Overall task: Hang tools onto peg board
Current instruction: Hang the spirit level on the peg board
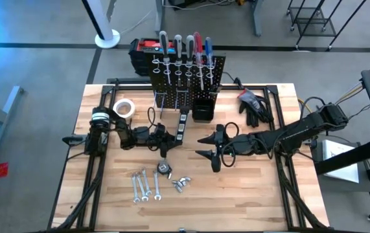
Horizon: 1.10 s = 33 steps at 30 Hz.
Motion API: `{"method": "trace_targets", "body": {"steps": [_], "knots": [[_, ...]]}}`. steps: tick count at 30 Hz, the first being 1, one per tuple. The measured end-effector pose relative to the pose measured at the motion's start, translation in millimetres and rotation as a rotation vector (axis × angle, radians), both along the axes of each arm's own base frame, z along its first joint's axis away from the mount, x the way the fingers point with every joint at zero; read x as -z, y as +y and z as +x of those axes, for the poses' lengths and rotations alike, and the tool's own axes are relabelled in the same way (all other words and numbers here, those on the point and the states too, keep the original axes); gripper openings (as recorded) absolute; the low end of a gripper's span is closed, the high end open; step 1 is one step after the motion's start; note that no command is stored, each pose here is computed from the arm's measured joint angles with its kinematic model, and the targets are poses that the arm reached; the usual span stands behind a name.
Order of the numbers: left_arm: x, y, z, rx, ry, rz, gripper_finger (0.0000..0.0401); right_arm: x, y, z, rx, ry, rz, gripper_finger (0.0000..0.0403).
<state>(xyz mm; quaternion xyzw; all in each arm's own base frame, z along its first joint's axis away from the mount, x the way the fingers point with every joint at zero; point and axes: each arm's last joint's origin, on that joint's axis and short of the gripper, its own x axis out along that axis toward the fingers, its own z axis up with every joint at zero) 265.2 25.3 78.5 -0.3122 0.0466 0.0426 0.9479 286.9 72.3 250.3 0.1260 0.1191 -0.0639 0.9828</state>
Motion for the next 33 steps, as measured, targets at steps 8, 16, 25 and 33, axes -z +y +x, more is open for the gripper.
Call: {"method": "trace_targets", "body": {"steps": [8,16,25,33], "knots": [[2.6,2.9,-5.9,-0.01,0.023,0.009,0.0232,0.7,5.2,-1.6,-0.014,0.007,-0.005,0.0215],[5.9,1.9,-14.2,0.003,0.055,-0.01,0.0251,37.3,3.4,12.3,0.211,0.1,-0.052,0.0194],[7.6,-0.2,-21.3,0.01,0.071,0.008,0.0236,103.3,9.8,47.4,0.346,0.086,-0.324,0.0156],[13.2,-2.7,-29.8,0.004,0.134,0.094,0.0232,108.4,15.2,68.4,0.395,0.043,-0.521,0.0085]]}}
